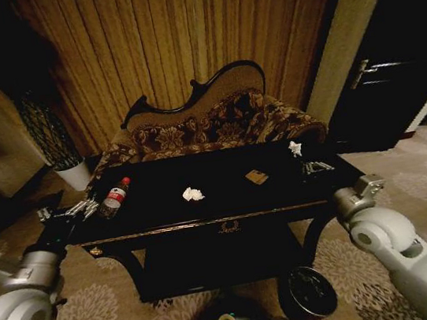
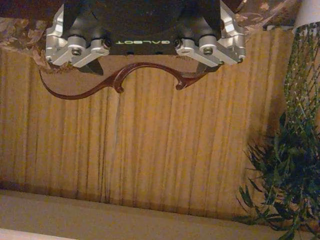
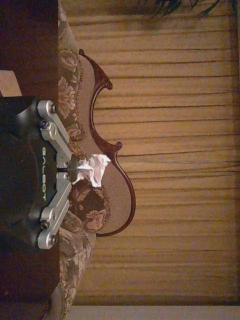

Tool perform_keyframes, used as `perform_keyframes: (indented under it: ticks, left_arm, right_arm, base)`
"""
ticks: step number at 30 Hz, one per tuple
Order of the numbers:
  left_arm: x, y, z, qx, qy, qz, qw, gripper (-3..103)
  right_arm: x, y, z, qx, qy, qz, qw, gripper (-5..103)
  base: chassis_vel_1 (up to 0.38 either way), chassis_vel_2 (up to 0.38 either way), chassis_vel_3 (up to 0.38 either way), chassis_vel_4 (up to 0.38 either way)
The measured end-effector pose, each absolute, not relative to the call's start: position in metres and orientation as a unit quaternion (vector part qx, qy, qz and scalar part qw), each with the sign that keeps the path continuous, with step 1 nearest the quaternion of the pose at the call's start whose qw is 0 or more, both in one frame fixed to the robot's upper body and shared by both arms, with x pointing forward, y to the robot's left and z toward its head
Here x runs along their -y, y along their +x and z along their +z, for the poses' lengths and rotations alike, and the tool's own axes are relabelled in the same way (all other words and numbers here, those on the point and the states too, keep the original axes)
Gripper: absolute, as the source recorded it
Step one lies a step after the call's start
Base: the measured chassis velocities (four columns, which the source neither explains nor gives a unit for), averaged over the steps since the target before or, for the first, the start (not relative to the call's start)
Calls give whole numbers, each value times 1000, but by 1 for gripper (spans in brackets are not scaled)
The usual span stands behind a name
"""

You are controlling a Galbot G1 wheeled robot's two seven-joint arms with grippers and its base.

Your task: Move to the front of the table and place the trash on the table into the trash bin.

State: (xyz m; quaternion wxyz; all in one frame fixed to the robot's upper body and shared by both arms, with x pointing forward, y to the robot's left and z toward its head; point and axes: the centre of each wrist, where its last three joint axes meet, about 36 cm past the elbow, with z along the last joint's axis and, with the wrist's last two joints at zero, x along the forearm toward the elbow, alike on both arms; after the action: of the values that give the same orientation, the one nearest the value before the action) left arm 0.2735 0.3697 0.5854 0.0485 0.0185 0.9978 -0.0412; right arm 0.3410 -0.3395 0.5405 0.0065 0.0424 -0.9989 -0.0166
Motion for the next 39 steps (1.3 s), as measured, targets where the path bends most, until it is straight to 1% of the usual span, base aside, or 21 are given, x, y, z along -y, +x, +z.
perform_keyframes:
  ticks: [6, 21, 27, 28, 30, 31, 34, 35, 39]
  left_arm:
    - [-369, 273, 586, -998, 20, -41, 49, 100]
    - [-365, 273, 586, -997, 25, -44, 51, 100]
    - [-365, 271, 586, -997, 24, -44, 51, 100]
    - [-365, 271, 586, -997, 24, -44, 51, 100]
    - [-366, 271, 587, -997, 22, -43, 53, 100]
    - [-366, 271, 587, -997, 22, -43, 53, 100]
    - [-369, 271, 588, -997, 20, -42, 53, 100]
    - [-369, 271, 588, -997, 20, -42, 53, 100]
    - [-369, 271, 585, -997, 22, -47, 52, 100]
  right_arm:
    - [338, 338, 538, 999, 34, -18, 11, 0]
    - [338, 338, 536, 1000, 20, -13, 9, 0]
    - [341, 336, 523, 999, 10, -20, 24, 0]
    - [343, 335, 517, 999, 4, -18, 31, 0]
    - [350, 327, 496, 997, -20, -2, 70, 0]
    - [350, 327, 496, 997, -20, -2, 70, 0]
    - [360, 310, 460, 988, -54, 8, 143, 0]
    - [360, 310, 460, 988, -54, 8, 143, 0]
    - [378, 289, 379, 966, -90, 18, 242, 0]
  base:
    - [90, -106, -99, 105]
    - [185, -193, -178, 181]
    - [54, -78, -58, 59]
    - [0, 0, 0, 0]
    - [0, 0, 0, 0]
    - [0, 0, 0, 0]
    - [0, 0, 0, 0]
    - [0, 0, 0, 0]
    - [0, 0, 0, 0]
